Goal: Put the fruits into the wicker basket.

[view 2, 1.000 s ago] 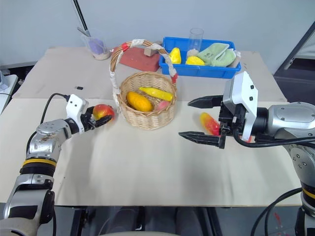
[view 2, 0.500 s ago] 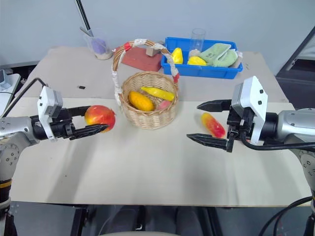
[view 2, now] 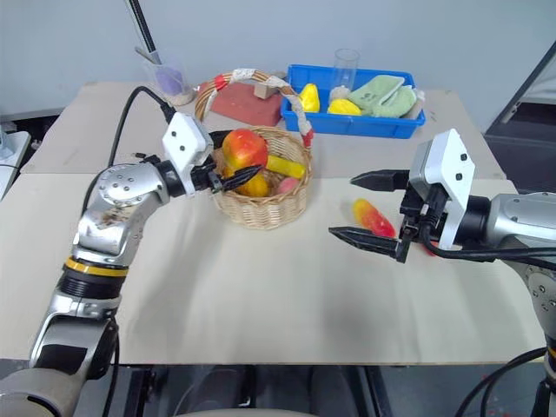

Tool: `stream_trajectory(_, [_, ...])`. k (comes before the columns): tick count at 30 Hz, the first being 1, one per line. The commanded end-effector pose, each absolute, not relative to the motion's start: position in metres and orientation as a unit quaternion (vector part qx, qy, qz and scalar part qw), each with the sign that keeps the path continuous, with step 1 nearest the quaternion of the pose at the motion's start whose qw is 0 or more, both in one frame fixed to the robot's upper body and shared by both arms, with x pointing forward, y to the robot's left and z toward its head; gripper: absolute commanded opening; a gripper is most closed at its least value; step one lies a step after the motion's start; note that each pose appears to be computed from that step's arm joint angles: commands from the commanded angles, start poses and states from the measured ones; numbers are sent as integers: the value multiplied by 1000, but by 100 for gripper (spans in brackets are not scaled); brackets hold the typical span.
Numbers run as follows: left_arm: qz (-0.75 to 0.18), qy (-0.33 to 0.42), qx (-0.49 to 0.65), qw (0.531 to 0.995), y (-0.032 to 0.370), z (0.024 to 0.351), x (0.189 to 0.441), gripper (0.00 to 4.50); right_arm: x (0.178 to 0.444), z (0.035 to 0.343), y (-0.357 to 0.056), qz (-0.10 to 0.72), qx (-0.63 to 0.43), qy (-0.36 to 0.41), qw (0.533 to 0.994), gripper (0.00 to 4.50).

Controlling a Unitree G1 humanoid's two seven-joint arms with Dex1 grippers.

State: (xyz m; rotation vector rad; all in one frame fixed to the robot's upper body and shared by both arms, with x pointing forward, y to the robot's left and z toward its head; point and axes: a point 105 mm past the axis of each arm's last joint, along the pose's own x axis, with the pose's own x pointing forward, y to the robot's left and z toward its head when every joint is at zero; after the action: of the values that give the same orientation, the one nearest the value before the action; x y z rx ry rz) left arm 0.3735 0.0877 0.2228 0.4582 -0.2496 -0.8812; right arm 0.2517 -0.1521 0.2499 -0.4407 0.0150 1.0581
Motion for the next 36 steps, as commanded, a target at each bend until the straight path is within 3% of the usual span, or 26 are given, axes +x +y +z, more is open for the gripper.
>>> stream_trajectory(1, [-423,-158,239,859,81,237,373,447,249,257,-152,490,-222,-13,843,450])
stream_trajectory(9, [-435,-155,232,856,92,241,370,447,271,231,-180,419,-239,34,875,450])
stream_trajectory(13, [-531,-127,214,810,87,237,337,447,298,204,-209,337,-265,92,899,450])
stream_trajectory(19, [-644,-68,202,734,89,231,286,447,329,161,-229,291,-230,168,913,450])
stream_trajectory(22, [-674,-48,215,705,92,227,270,447,341,139,-233,283,-219,197,913,450])
stream_trajectory(26, [-677,-41,223,700,94,225,266,447,348,126,-234,281,-196,217,914,450])
stream_trajectory(30, [-652,-53,228,721,99,227,272,450,357,120,-240,264,-198,219,918,337])
stream_trajectory(34, [-642,-59,216,733,102,227,272,450,357,121,-236,272,-195,213,918,196])
stream_trajectory(36, [-640,-57,210,737,105,226,270,450,357,122,-234,276,-196,212,917,155])
